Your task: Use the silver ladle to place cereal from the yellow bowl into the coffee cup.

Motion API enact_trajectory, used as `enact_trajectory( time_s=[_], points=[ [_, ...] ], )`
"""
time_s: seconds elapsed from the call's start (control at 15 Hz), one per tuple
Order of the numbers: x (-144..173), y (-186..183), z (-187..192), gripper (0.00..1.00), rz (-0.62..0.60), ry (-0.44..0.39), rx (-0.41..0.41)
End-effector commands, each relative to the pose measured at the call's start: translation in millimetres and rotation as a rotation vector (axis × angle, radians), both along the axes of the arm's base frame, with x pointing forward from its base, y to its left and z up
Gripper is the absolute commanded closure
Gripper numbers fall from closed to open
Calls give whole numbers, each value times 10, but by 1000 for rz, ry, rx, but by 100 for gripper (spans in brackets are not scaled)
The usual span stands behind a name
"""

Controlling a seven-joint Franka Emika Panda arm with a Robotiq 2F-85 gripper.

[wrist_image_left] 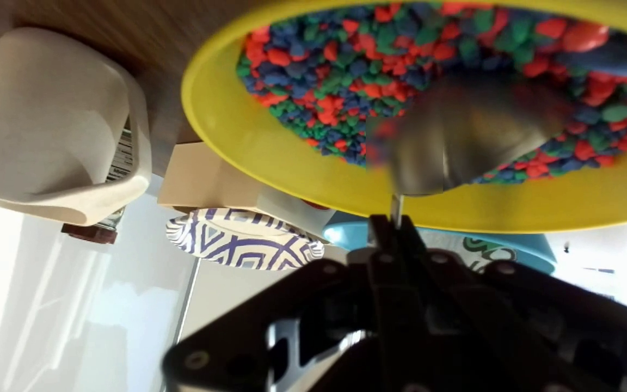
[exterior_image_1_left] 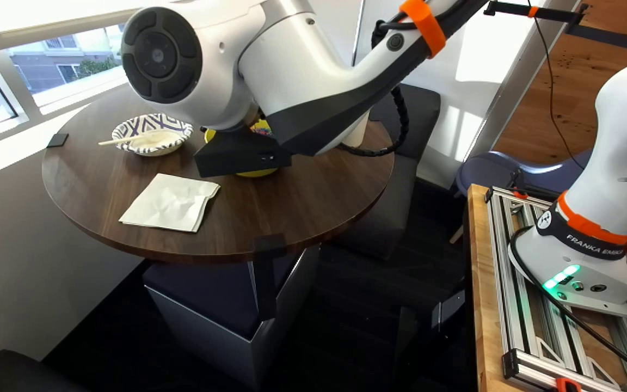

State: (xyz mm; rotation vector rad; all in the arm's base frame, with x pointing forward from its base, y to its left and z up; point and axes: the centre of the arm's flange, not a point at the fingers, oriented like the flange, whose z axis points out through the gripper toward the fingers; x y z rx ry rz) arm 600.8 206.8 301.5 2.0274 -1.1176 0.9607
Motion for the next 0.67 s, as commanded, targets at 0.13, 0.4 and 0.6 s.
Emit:
enact_trajectory(
  time_s=[0.13,0.4,0.6],
  points=[
    [-430,-81,-58,99,11,-116,-2],
    [-556,-104,-63,99,5,-185,-23],
    [-606,-115,-69,99,5,-233,-37]
  ],
)
